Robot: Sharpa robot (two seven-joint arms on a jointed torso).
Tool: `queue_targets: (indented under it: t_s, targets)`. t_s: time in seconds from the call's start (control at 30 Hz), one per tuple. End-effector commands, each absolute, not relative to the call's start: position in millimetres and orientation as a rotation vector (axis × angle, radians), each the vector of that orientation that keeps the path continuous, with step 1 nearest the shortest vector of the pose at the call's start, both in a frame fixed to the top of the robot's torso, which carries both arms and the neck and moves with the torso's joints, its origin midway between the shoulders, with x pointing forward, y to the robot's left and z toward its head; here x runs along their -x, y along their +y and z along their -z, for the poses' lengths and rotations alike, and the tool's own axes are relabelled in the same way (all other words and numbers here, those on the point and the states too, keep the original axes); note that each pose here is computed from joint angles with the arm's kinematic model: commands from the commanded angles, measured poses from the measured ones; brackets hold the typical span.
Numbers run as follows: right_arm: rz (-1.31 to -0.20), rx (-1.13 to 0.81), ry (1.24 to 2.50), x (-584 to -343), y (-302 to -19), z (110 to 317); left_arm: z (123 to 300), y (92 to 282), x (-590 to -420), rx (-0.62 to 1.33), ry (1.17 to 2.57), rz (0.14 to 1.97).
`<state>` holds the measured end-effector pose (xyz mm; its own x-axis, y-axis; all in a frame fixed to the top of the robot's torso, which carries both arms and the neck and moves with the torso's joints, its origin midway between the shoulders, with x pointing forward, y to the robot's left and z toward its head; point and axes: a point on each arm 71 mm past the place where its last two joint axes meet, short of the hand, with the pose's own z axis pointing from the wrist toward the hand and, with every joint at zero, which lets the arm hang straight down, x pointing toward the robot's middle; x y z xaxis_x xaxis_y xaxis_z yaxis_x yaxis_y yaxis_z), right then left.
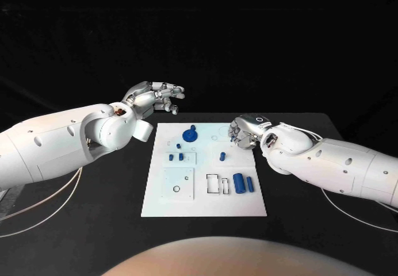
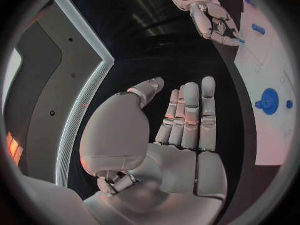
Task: Assemble the parts on the task board
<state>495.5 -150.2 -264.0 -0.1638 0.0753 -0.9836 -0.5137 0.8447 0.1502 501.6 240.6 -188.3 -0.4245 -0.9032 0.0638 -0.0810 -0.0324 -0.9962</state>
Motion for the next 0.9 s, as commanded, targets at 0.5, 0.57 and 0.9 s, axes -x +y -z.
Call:
queue_targets:
  t_s: [0.5,0.57,0.9]
  targets:
    - [-0.751,0.410,1.646,-441.4,-95.2,234.9,187.1,239.8,-501.9,1.059,1.549,1.543]
    - [-0.772,0.432,1.649,-436.2,-85.7,234.6,187.1,239.2,-501.8,1.059,1.550,1.545]
    - [-0.834,0.501,1.691,-418.2,-52.2,255.8,187.1,235.2,-501.8,1.057,1.553,1.552]
